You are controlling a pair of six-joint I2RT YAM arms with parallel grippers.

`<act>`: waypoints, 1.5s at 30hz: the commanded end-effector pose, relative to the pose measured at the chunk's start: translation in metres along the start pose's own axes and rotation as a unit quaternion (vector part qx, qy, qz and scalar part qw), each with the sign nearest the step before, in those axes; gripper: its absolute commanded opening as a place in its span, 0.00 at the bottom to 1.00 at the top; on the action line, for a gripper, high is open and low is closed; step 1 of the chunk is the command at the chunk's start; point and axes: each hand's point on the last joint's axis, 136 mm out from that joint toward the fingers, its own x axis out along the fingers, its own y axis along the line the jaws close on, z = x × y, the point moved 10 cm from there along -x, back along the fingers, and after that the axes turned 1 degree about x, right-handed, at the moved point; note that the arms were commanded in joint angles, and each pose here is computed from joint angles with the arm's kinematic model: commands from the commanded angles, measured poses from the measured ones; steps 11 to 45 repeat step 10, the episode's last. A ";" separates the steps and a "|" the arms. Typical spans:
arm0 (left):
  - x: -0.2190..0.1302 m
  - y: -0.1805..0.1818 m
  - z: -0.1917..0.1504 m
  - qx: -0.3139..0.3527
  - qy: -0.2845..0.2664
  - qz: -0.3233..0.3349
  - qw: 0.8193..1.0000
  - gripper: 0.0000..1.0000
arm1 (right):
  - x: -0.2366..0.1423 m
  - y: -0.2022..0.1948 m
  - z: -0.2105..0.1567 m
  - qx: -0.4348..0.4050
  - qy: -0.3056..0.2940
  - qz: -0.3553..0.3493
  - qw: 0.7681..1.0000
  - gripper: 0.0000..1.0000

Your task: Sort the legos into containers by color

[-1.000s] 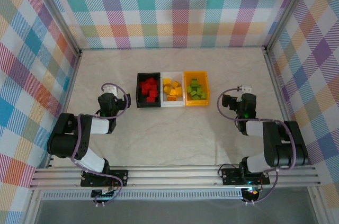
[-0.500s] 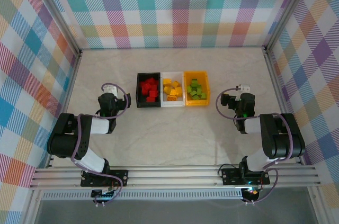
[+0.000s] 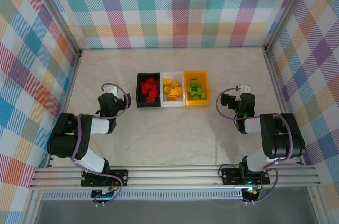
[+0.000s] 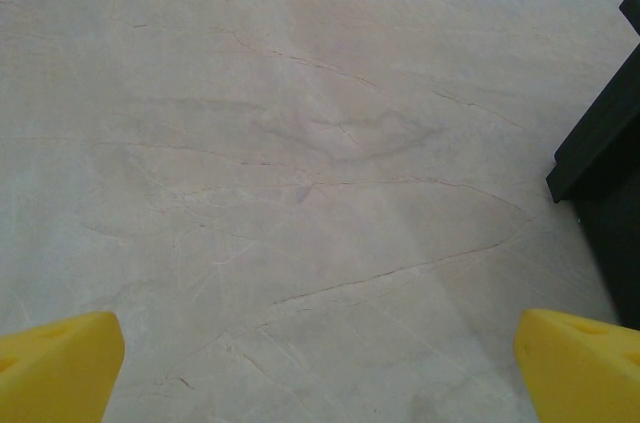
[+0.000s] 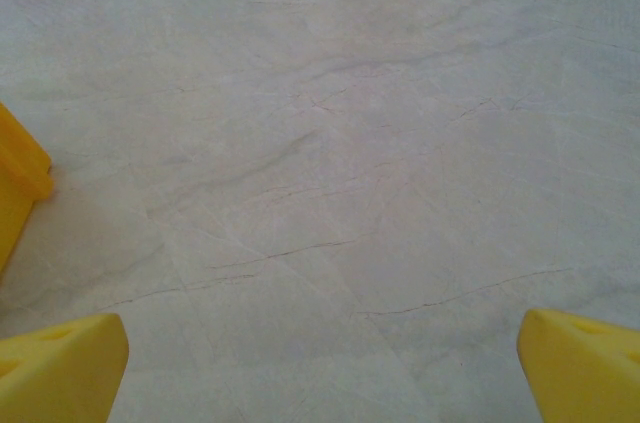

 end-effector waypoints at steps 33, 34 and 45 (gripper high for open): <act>0.001 0.002 0.005 -0.008 -0.015 -0.001 1.000 1.00 | 0.001 0.001 0.016 -0.001 -0.033 0.007 0.999 1.00; 0.001 0.002 0.005 -0.008 -0.015 -0.001 1.000 1.00 | 0.001 0.001 0.016 -0.001 -0.033 0.007 0.999 1.00; 0.001 0.002 0.005 -0.008 -0.015 -0.001 1.000 1.00 | 0.001 0.001 0.016 -0.001 -0.033 0.007 0.999 1.00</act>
